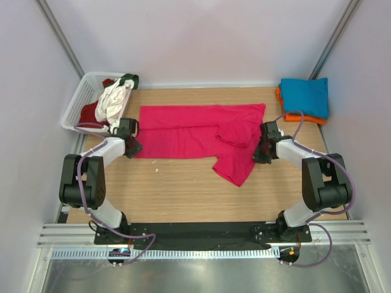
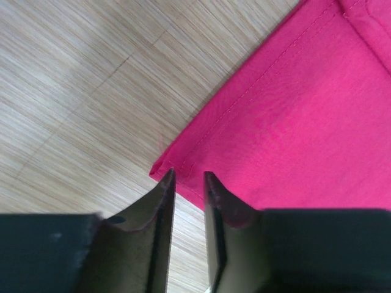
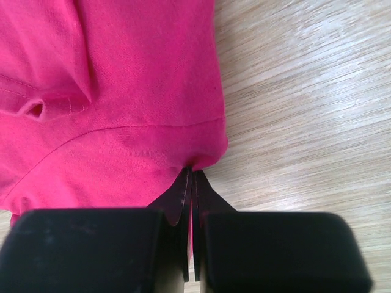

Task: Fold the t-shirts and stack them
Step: Fold the tshirt

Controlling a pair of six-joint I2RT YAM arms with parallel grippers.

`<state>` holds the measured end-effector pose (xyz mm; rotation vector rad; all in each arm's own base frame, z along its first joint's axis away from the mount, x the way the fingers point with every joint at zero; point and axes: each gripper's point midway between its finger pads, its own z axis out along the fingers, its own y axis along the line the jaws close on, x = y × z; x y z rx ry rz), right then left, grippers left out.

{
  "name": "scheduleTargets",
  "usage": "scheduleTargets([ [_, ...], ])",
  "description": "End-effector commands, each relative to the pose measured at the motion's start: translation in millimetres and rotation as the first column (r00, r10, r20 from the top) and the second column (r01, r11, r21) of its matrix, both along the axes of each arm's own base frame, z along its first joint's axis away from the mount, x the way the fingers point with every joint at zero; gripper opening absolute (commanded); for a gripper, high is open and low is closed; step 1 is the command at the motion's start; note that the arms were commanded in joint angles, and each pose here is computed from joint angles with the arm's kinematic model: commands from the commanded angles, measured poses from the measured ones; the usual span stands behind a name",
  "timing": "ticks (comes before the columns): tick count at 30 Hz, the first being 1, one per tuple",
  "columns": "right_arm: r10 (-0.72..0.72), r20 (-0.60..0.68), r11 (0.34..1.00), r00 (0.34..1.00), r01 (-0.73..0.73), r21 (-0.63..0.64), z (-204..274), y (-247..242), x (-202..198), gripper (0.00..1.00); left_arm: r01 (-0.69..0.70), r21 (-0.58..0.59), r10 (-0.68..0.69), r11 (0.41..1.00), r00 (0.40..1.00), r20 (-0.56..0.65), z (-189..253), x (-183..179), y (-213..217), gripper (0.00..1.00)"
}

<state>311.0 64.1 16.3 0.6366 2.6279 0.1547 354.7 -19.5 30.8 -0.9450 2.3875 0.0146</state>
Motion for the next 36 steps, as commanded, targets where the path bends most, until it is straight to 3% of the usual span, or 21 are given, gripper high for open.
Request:
scheduleTargets([
  [1, -0.021, 0.020, 1.000, 1.000, 0.021, -0.015, 4, -2, 10, 0.01, -0.037, 0.029, 0.037, 0.999, 0.999, 0.007, -3, 2, 6, 0.24],
  [5, -0.024, 0.032, 1.000, 0.999, 0.024, -0.012, 10, -2, 13, 0.01, -0.045, 0.036, 0.045, 0.998, 0.999, -0.001, -7, 1, 8, 0.00],
  [11, -0.027, 0.044, 1.000, 0.999, 0.028, -0.014, 20, -4, 10, 0.01, -0.067, 0.059, 0.065, 0.996, 0.998, 0.026, 8, -2, 14, 0.00],
  [12, -0.027, 0.046, 1.000, 0.999, 0.027, -0.008, 22, -3, 9, 0.01, -0.065, 0.055, 0.064, 0.996, 0.997, 0.033, 12, -2, 14, 0.01],
  [14, -0.029, 0.049, 1.000, 0.998, 0.030, -0.006, 22, -3, 9, 0.01, -0.055, 0.038, 0.052, 0.998, 0.997, 0.054, 20, -2, 10, 0.17],
  [15, -0.029, 0.049, 1.000, 0.998, 0.030, -0.006, 22, -3, 9, 0.01, -0.053, 0.034, 0.051, 0.998, 0.997, 0.056, 22, -2, 10, 0.33],
  [16, -0.031, 0.045, 1.000, 0.998, 0.031, -0.003, 21, -3, 9, 0.01, -0.051, 0.030, 0.049, 0.998, 0.997, 0.062, 24, -2, 9, 0.42],
  [19, -0.025, 0.041, 1.000, 0.999, 0.025, 0.002, 20, -1, 10, 0.01, -0.051, 0.030, 0.049, 0.998, 0.997, 0.065, 25, -1, 10, 0.52],
  [29, -0.027, 0.047, 1.000, 0.999, 0.027, -0.005, 22, -2, 11, 0.01, -0.056, 0.013, 0.056, 0.998, 0.998, 0.003, 2, -12, 6, 0.49],
  [36, -0.025, 0.050, 1.000, 0.998, 0.026, -0.005, 25, -2, 13, 0.01, -0.073, 0.029, 0.073, 0.997, 0.997, -0.003, -9, -11, 9, 0.40],
])
